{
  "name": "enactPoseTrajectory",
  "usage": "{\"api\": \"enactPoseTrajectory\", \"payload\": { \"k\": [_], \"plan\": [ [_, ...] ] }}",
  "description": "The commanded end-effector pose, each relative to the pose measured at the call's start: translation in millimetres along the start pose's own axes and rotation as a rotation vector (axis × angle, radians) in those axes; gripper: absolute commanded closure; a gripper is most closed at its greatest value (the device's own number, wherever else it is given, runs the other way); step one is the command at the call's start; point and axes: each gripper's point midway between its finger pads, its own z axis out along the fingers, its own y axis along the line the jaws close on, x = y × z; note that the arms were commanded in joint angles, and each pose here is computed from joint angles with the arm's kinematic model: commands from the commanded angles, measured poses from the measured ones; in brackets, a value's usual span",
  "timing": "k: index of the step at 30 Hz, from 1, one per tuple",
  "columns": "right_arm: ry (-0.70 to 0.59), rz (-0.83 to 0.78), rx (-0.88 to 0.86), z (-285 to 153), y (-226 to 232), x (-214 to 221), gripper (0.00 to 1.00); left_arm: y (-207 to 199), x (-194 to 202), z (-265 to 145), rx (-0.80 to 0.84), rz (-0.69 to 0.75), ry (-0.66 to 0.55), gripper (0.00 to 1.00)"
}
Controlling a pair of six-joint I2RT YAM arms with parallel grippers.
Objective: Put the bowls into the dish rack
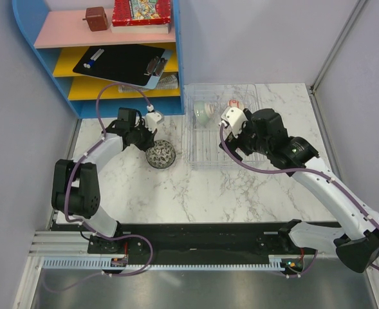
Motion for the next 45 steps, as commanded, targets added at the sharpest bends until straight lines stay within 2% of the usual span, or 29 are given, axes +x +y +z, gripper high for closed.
{"api": "enactPoseTrajectory", "payload": {
  "k": [1,9,13,20,24,25,26,27,28,30,35,38,45],
  "plan": [
    [-0.038,0.017,-0.007,5,0,-9,0.02,13,-20,-23,-0.099,0.010,-0.046,0.98],
    [-0.053,0.052,0.012,13,-3,-13,0.02,9,-31,-51,-0.142,-0.011,-0.089,0.98],
    [-0.073,0.128,0.018,20,-4,-21,0.02,3,-47,-70,-0.131,-0.016,-0.136,0.98],
    [-0.145,0.270,-0.039,34,-1,-53,0.02,-30,-101,-118,-0.005,0.024,-0.311,0.98],
    [-0.175,0.383,-0.210,42,13,-69,0.03,-51,-124,-131,0.112,0.060,-0.396,0.98],
    [-0.205,0.401,-0.333,37,26,-80,0.02,-58,-129,-131,0.159,0.069,-0.415,0.98],
    [-0.184,0.472,-0.401,44,32,-78,0.02,-61,-136,-133,0.175,0.079,-0.430,0.98],
    [-0.186,0.519,-0.440,44,26,-76,0.02,-63,-137,-127,0.201,0.075,-0.426,0.98],
    [-0.214,0.534,-0.572,36,37,-86,0.02,-63,-143,-127,0.207,0.082,-0.433,0.98],
    [-0.184,0.628,-0.659,44,37,-81,0.03,-64,-144,-116,0.231,0.083,-0.421,0.98],
    [-0.155,0.708,-0.857,52,52,-75,0.02,-72,-157,-104,0.268,0.100,-0.435,0.98],
    [-0.133,0.753,-0.955,52,61,-73,0.03,-81,-166,-98,0.277,0.123,-0.453,0.98],
    [-0.108,0.782,-0.948,68,65,-57,0.02,-106,-180,-87,0.329,0.159,-0.468,0.98]
  ]
}}
